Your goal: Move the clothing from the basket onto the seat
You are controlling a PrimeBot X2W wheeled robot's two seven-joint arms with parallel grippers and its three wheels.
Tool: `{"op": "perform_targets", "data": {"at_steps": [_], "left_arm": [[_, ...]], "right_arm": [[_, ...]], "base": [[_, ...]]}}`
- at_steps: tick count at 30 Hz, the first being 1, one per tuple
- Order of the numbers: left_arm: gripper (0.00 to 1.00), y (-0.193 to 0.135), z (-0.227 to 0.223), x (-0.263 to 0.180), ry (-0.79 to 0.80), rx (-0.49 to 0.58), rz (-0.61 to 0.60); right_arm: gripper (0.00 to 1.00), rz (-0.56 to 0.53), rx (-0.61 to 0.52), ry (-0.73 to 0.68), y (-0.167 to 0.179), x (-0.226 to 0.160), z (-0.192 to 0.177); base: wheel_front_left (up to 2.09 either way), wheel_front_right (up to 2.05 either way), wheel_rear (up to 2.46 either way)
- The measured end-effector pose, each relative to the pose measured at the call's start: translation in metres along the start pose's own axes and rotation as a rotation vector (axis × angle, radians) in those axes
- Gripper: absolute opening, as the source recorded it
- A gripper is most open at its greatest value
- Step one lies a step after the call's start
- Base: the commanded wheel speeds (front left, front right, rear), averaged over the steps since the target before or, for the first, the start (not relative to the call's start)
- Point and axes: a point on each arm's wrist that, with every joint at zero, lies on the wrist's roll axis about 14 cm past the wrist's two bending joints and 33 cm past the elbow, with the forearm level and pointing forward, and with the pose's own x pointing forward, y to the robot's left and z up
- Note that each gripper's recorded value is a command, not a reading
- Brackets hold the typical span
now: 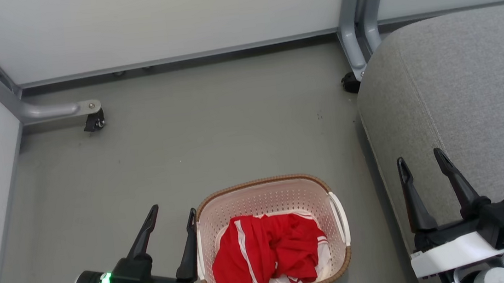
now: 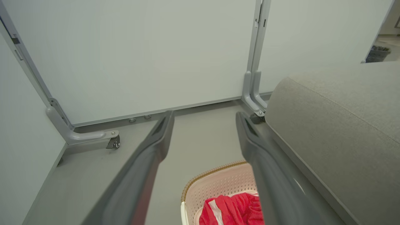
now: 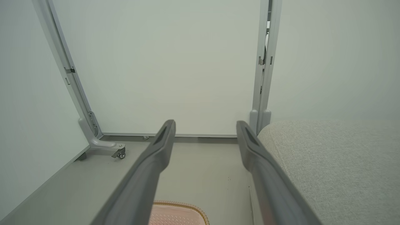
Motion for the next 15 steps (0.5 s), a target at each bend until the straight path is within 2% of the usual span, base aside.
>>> {"op": "perform_targets", "data": {"at_steps": [9,15], "left_arm": [[1.00,-0.021,-0.063,0.046,0.188,0.029,-0.161],[1.00,-0.021,-0.127,0.070,0.371,0.048,-0.232]], "right_arm": [[1.00,0.023,-0.002,0.006,0.000,0.042,-0.015],[1.00,-0.017,-0.006,0.011,-0.021,0.069,-0.030]], "base": [[0.00,0.00,0.00],[0.00,0.00,0.00]]}}
